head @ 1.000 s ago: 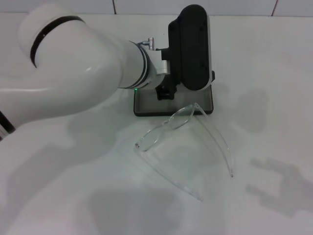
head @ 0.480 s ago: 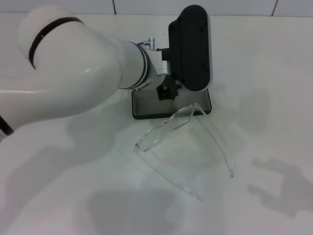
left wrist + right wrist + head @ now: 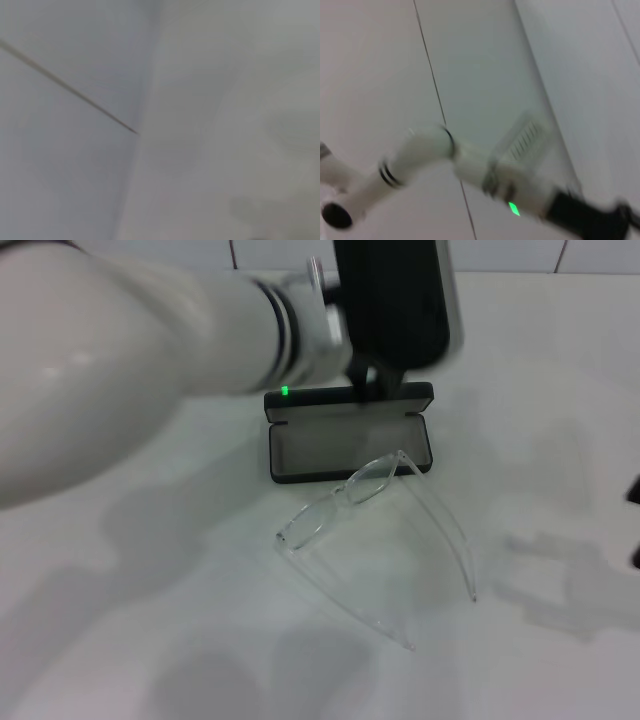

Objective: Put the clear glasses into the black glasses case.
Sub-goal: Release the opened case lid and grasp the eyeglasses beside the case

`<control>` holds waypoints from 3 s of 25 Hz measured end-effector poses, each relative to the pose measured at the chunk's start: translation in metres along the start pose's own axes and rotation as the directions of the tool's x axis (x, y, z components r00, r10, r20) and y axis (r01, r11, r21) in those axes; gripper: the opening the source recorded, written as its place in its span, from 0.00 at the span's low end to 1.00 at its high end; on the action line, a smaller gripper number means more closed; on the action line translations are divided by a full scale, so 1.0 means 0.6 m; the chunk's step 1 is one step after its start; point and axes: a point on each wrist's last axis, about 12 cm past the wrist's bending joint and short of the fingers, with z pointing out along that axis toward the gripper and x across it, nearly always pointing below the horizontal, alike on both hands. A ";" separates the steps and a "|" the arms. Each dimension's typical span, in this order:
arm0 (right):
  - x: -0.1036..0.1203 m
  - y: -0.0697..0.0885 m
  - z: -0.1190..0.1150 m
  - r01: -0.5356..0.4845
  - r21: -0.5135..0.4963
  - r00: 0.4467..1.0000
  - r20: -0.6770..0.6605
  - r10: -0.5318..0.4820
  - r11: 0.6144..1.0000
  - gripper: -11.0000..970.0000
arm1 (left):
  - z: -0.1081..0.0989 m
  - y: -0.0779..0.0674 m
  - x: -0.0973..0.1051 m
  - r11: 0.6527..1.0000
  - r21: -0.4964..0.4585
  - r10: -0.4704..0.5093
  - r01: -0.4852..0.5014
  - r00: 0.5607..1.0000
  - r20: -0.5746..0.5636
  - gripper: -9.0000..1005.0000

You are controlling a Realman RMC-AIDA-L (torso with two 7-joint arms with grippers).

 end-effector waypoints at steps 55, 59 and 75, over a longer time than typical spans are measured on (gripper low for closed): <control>-0.107 -0.084 0.591 0.306 -0.765 -0.065 -0.611 -0.789 0.567 0.59 | -0.191 -0.075 0.385 0.574 0.456 -0.739 0.681 0.190 0.646 0.26; -0.090 -0.079 0.596 0.311 -0.785 -0.083 -0.584 -0.807 0.536 0.59 | -0.186 -0.081 0.389 0.554 0.467 -0.750 0.690 0.170 0.639 0.26; -0.070 -0.074 0.603 0.330 -0.806 -0.062 -0.538 -0.840 0.492 0.56 | -0.185 -0.087 0.392 0.547 0.462 -0.751 0.698 0.164 0.640 0.25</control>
